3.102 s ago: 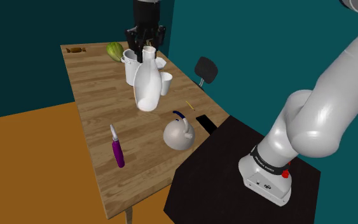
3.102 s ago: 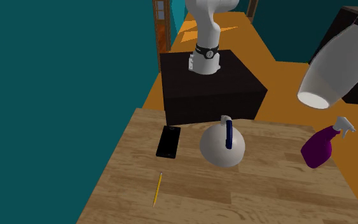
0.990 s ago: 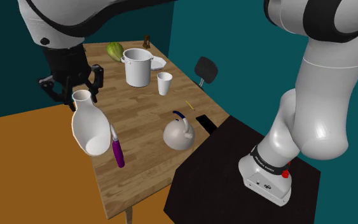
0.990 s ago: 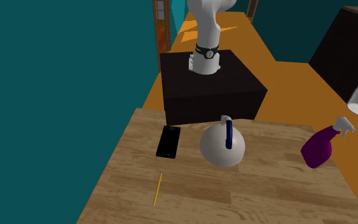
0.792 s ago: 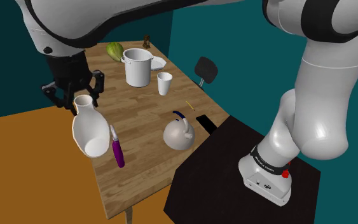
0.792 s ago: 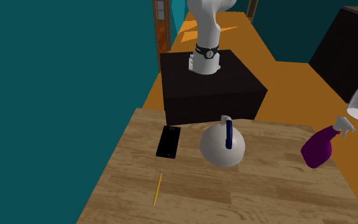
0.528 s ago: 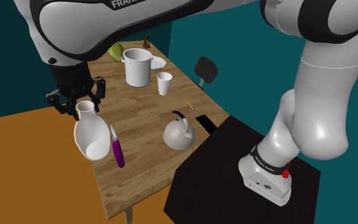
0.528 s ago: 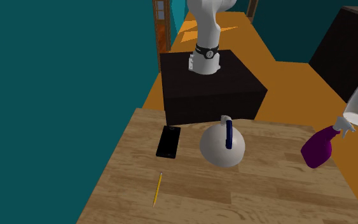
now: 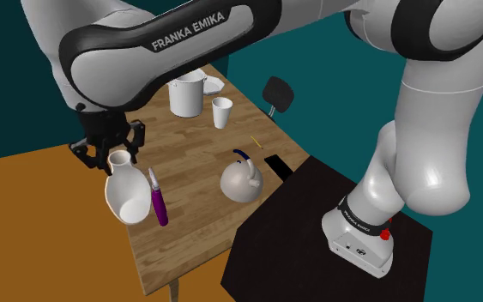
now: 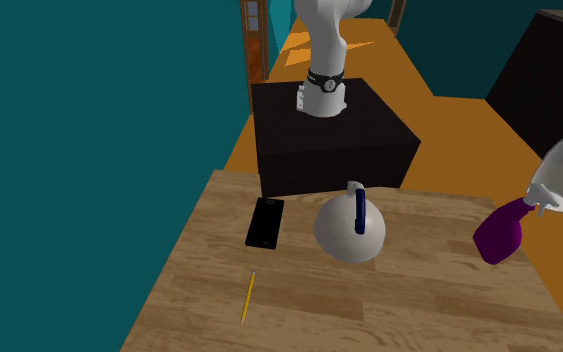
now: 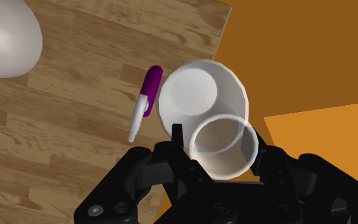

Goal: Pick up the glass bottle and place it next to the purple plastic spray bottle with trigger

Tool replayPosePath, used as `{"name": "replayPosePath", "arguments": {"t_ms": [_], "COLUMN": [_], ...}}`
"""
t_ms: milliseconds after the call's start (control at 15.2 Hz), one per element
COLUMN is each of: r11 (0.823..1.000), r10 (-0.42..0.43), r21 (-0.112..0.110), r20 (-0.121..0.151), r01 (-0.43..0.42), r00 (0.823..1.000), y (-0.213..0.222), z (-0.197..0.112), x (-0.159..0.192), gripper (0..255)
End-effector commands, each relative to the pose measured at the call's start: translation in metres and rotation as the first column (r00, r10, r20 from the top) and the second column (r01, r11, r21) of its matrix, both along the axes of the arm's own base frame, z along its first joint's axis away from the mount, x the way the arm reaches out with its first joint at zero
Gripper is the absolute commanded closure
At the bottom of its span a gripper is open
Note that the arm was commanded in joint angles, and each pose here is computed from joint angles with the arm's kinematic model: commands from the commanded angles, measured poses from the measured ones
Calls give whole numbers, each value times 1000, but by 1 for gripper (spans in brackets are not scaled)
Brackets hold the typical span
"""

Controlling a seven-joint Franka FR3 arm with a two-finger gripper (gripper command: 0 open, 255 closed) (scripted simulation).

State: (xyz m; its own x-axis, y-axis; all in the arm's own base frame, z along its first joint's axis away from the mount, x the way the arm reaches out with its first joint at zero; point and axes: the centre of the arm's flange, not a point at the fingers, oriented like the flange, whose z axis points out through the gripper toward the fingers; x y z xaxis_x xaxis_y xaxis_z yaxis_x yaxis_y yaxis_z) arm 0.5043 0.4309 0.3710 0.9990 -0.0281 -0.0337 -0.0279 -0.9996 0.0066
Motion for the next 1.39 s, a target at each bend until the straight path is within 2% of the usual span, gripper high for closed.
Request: {"name": "replayPosePath", "arguments": {"t_ms": [0, 1320], "r11": [1000, 1000], "r10": [0, 0], "r21": [1, 1], "r20": [1, 1], "r01": [0, 0], "r00": [1000, 1000], "y": [0, 0], "z": [-11, -116], "x": [0, 0], "gripper": [255, 255]}}
